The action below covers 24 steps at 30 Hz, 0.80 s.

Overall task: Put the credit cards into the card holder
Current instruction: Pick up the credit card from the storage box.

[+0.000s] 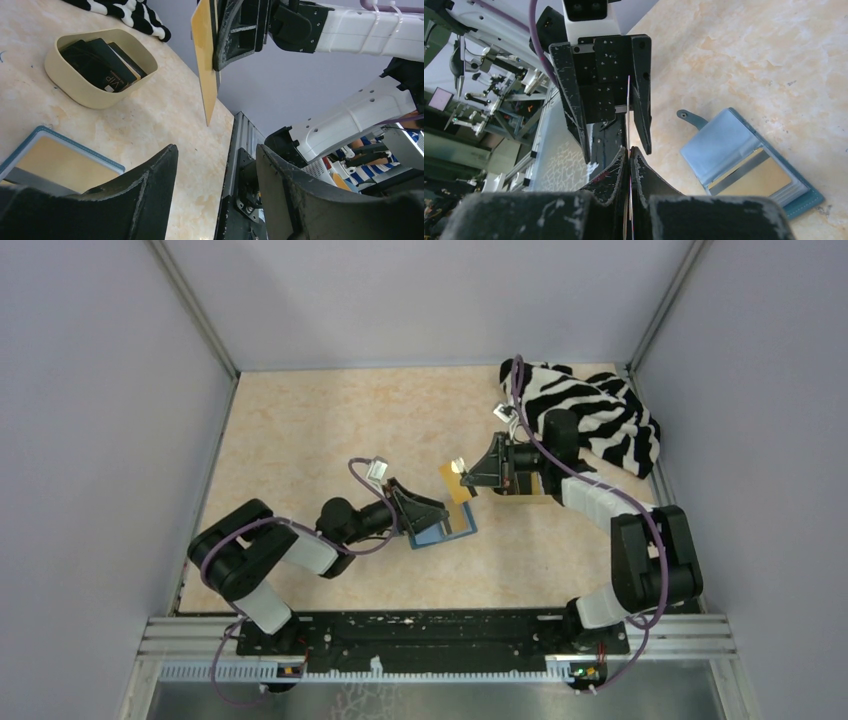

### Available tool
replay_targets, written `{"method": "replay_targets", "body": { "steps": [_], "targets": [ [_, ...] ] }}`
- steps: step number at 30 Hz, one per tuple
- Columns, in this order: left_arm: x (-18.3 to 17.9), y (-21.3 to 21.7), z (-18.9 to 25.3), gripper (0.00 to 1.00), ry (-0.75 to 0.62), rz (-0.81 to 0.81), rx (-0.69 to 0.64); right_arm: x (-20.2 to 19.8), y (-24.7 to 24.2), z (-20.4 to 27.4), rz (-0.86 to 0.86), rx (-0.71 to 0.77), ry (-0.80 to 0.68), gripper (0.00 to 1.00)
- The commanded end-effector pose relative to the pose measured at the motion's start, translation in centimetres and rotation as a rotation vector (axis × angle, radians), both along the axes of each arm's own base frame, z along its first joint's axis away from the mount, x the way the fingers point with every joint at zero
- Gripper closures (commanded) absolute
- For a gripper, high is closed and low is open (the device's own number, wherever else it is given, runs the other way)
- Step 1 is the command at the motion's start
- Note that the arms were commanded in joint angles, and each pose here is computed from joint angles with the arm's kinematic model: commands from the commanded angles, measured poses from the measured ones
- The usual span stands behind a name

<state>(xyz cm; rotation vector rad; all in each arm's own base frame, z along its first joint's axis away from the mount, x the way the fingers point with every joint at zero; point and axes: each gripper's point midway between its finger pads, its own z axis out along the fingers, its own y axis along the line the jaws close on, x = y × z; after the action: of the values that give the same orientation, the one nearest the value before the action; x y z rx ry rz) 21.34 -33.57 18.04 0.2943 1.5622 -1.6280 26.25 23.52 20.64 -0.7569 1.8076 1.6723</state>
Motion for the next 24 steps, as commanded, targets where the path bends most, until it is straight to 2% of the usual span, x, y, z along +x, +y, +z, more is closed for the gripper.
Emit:
{"method": "replay_targets", "body": {
  "steps": [1,10,12,15,16,17,18,20,22,24],
  "targets": [
    [0.4,-0.6,2.9,0.36,-0.069,0.006,-0.100,-1.0,0.7,1.7,0.051,0.028,-0.099,1.00],
    [1.2,-1.8,3.5,0.54,-0.081,-0.015,-0.117,-1.9,1.6,1.3,0.092,0.022,-0.120,1.00],
    [1.2,-2.0,3.6,0.65,-0.085,-0.023,-0.119,-2.0,1.8,1.0,0.098,0.011,-0.119,1.00],
    [1.0,-2.1,3.8,0.94,-0.100,-0.036,-0.118,-2.1,2.0,0.8,0.104,-0.004,-0.134,1.00],
    [0.9,-2.1,3.7,1.00,-0.107,-0.038,-0.113,-2.1,2.0,0.8,0.107,-0.007,-0.136,1.00],
    [0.8,-2.0,3.6,1.00,-0.118,-0.039,-0.106,-2.1,2.0,0.8,0.108,-0.012,-0.139,0.98],
    [0.6,-1.8,3.3,1.00,-0.128,-0.036,-0.093,-2.1,2.0,0.9,0.112,-0.018,-0.148,0.91],
    [0.2,-1.3,2.1,1.00,-0.148,-0.025,-0.035,-2.1,1.7,0.9,0.118,-0.057,-0.191,0.74],
    [-0.3,-0.9,0.4,1.00,-0.167,-0.030,0.059,-2.3,1.2,1.1,0.138,-0.107,-0.277,0.60],
    [-1.0,-0.5,-1.8,1.00,-0.175,-0.058,0.181,-2.4,0.8,1.1,0.148,-0.140,-0.340,0.51]
  ]
}}
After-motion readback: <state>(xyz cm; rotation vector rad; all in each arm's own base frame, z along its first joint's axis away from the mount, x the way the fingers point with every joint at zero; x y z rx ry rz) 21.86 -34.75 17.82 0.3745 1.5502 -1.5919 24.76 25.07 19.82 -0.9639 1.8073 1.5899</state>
